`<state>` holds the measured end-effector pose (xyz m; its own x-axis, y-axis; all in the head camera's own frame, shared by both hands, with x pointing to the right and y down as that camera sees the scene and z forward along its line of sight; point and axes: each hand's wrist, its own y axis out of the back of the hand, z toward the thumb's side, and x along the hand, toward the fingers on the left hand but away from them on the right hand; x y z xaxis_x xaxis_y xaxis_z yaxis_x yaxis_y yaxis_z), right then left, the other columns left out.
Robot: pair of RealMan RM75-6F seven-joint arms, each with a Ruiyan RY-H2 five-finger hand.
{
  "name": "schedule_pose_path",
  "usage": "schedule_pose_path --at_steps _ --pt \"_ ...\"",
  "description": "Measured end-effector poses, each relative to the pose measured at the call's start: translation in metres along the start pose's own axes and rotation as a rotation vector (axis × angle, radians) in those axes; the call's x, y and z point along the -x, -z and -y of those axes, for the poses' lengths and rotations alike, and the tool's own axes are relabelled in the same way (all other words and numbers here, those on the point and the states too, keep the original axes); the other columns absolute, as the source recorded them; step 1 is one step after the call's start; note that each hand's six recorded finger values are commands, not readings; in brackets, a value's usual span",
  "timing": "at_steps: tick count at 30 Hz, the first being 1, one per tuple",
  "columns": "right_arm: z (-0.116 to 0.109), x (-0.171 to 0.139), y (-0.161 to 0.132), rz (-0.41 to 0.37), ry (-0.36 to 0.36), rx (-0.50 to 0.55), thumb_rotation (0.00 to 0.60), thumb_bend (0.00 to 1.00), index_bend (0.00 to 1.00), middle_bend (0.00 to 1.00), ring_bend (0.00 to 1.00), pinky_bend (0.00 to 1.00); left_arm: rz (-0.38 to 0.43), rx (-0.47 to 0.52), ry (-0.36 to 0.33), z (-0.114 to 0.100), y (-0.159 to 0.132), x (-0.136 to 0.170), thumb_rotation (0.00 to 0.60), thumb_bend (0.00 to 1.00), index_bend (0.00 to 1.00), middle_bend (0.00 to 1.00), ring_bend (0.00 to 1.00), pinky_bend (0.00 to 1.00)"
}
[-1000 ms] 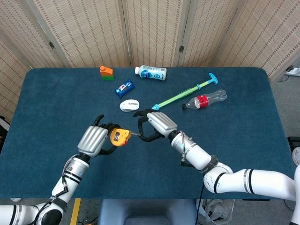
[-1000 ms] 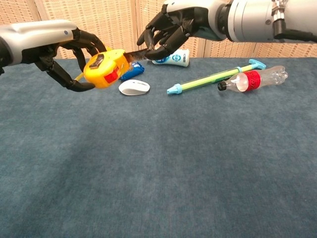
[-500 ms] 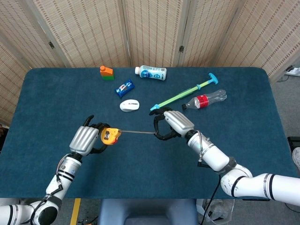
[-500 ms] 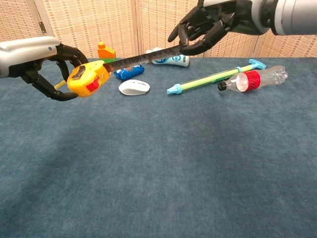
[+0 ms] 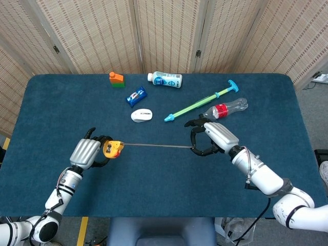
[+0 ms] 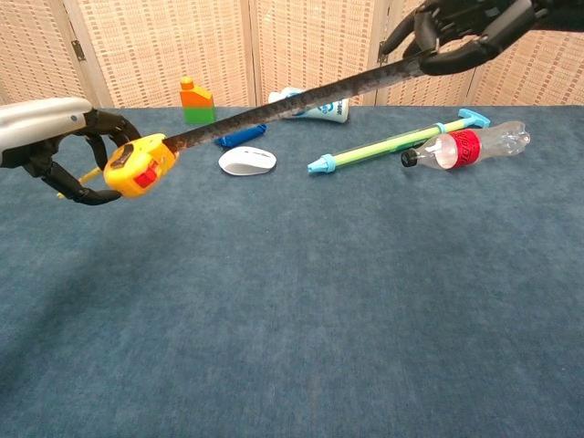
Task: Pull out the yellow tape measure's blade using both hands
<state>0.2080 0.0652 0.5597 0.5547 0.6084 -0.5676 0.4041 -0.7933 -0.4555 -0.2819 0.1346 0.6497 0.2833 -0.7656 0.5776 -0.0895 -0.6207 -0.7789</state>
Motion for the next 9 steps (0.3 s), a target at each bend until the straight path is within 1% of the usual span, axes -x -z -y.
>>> schedule_pose_path --at_steps 9 --pt "-0.024 -0.038 0.018 0.023 0.044 0.048 0.600 0.45 0.65 0.24 0.18 0.09 -0.023 0.003 0.018 0.009 0.014 0.000 0.600 0.35 0.53 0.51 0.41 0.08"
